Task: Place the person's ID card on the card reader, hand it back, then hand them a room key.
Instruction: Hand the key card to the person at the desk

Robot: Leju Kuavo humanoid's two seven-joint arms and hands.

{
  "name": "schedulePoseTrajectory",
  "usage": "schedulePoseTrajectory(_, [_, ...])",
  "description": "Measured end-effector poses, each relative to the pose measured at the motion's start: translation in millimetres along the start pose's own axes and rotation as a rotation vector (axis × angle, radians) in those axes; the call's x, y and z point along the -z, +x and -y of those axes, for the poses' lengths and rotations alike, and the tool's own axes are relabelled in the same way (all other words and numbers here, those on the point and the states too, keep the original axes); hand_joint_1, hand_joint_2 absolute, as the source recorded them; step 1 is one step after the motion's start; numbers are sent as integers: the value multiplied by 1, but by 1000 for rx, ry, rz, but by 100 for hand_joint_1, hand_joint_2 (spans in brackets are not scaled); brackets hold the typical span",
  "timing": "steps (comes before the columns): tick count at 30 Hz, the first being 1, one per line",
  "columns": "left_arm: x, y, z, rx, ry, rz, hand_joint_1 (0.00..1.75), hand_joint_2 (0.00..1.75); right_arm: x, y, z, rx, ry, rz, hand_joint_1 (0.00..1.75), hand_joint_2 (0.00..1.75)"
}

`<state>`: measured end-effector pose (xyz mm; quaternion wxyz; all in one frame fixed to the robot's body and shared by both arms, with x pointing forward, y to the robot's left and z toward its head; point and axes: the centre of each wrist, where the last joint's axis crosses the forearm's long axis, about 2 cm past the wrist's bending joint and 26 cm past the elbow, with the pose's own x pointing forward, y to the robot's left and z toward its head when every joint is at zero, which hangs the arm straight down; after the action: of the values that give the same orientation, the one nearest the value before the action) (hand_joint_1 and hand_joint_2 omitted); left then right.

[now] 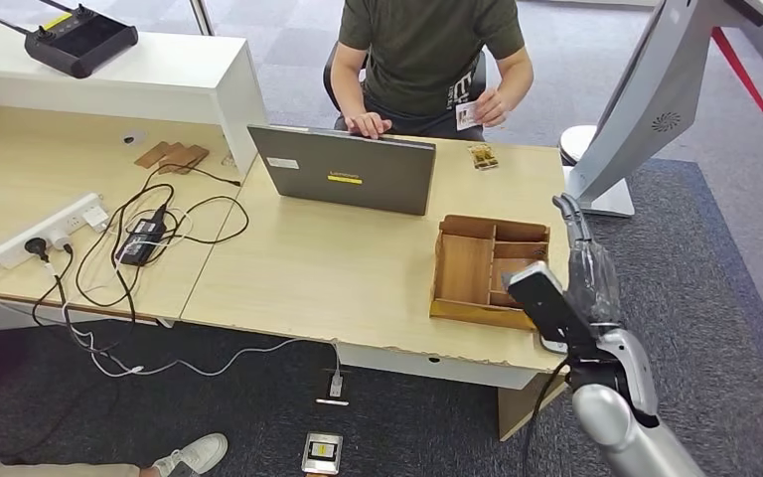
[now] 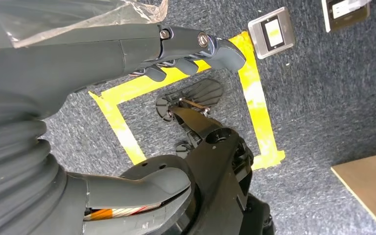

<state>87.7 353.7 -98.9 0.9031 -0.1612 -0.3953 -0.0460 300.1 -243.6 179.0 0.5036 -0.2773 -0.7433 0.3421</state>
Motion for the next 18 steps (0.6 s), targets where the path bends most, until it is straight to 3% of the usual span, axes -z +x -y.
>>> schedulePoseTrajectory(3, [-4,-4,-1,-5,13,6,0,175,-23,-4,-11,-40,-26,8,0,175])
schedulePoseTrajectory(7, [-6,-7,-2,-9,29,14,0,175,-43,-7,-23,-246,-32,17,0,175])
schedulePoseTrajectory(12, [-7,-8,-2,-13,36,24,0,175,-52,-10,-35,-458,23,14,0,175])
schedulePoseTrajectory(18, [-9,-10,-1,-25,42,36,0,175,-55,-16,-53,-523,120,-1,0,175])
